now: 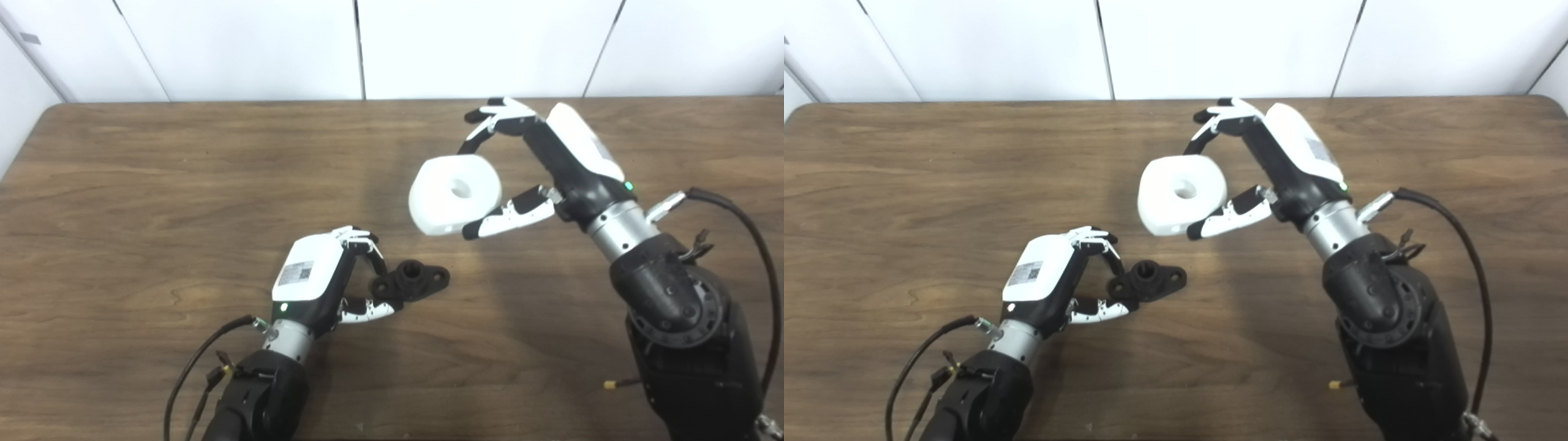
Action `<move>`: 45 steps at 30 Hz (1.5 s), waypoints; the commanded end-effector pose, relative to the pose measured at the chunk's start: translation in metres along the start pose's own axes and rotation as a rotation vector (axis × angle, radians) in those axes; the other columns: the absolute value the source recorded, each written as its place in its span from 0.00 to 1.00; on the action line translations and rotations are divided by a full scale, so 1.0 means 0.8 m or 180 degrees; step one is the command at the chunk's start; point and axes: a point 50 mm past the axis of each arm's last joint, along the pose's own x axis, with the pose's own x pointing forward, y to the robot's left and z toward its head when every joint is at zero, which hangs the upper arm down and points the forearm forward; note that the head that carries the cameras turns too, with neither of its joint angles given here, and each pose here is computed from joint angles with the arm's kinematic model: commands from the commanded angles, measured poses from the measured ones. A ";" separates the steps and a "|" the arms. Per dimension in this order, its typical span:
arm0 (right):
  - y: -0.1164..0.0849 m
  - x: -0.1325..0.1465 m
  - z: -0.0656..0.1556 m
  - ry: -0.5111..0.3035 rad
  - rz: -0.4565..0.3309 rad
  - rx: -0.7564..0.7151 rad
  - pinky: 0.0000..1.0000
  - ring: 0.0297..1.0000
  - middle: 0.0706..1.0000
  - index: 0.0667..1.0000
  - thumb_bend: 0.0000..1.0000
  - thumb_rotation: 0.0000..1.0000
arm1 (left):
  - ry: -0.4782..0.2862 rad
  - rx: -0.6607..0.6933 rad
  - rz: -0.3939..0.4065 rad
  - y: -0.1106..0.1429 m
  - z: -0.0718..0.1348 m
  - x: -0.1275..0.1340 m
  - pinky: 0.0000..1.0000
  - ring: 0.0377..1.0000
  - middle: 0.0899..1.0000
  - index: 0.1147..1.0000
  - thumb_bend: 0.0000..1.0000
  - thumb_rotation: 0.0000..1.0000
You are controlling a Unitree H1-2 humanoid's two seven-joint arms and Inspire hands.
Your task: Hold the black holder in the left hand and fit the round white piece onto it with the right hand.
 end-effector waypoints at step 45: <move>0.045 -0.004 0.007 -0.0120 0.0359 0.0089 0.90 0.94 0.80 0.45 0.52 0.13 | 0.0104 0.0035 -0.0213 -0.011 -0.002 0.002 0.82 0.85 0.76 0.42 0.52 0.05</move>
